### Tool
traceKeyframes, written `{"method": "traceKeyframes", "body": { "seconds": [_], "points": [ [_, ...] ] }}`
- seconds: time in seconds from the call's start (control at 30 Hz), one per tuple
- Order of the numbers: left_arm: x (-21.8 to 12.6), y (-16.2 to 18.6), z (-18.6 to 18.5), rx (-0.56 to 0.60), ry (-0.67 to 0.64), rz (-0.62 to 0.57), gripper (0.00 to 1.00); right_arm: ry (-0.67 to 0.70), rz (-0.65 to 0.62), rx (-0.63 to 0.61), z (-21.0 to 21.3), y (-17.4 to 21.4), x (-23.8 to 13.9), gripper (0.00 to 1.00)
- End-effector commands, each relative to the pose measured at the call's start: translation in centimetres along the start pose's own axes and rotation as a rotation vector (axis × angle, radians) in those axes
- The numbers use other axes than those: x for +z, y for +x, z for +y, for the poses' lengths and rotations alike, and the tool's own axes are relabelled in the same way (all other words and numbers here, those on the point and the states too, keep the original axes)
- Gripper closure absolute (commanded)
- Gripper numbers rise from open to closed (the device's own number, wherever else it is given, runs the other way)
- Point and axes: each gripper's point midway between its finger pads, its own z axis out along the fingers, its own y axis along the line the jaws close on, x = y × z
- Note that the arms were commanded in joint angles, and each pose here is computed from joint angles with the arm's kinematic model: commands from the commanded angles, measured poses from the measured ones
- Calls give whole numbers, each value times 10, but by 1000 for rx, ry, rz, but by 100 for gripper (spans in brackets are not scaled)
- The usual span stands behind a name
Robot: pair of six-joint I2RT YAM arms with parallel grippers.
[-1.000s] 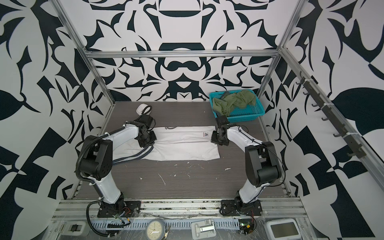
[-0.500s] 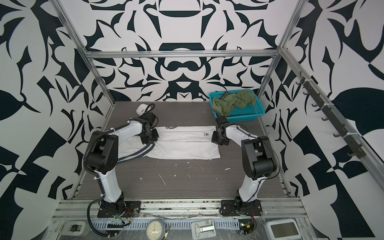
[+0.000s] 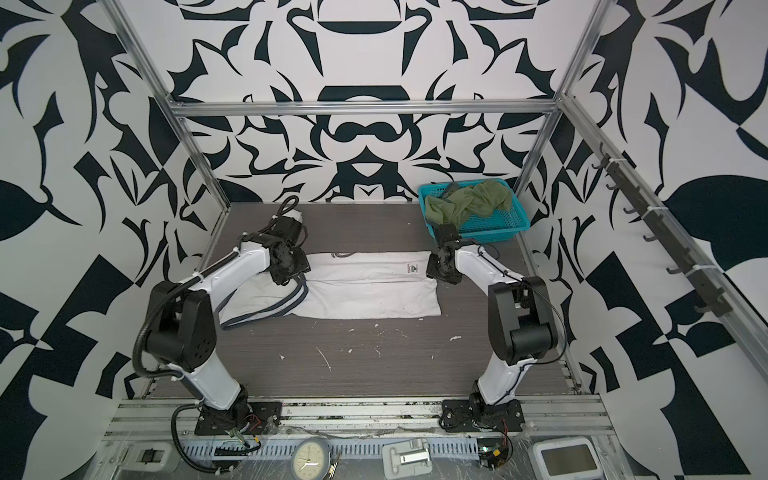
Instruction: Fold and stack the tank tops
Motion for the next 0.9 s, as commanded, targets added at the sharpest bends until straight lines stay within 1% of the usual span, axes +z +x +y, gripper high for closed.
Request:
{"method": "traceKeyframes", "body": {
  "seconds": [0.0, 0.1, 0.2, 0.3, 0.37, 0.47, 0.6, 0.77, 0.87],
  "points": [
    [-6, 21, -2, 29, 5, 19, 36, -61, -41, -40, 24, 6, -25, 49],
    [1, 38, -29, 72, 76, 54, 35, -145, -26, -90, 63, 18, -24, 49],
    [21, 49, -45, 101, 80, 117, 37, -183, 11, -128, 94, 27, -10, 49],
    [39, 55, -54, 105, 85, 152, 38, -222, 57, -120, 107, 31, 8, 50],
    [48, 59, -55, 107, 82, 169, 38, -224, 81, -119, 110, 34, 19, 50],
    [62, 70, -52, 107, 62, 203, 37, -177, 117, -117, 99, 40, 34, 52],
    [71, 95, -54, 125, 53, 245, 37, -141, 164, -43, 69, 50, 48, 56],
    [67, 128, -73, 181, 77, 277, 36, -29, 178, 19, 14, 58, 47, 57],
    [55, 139, -85, 216, 100, 272, 34, -2, 181, 80, -17, 62, 43, 57]
  ]
}}
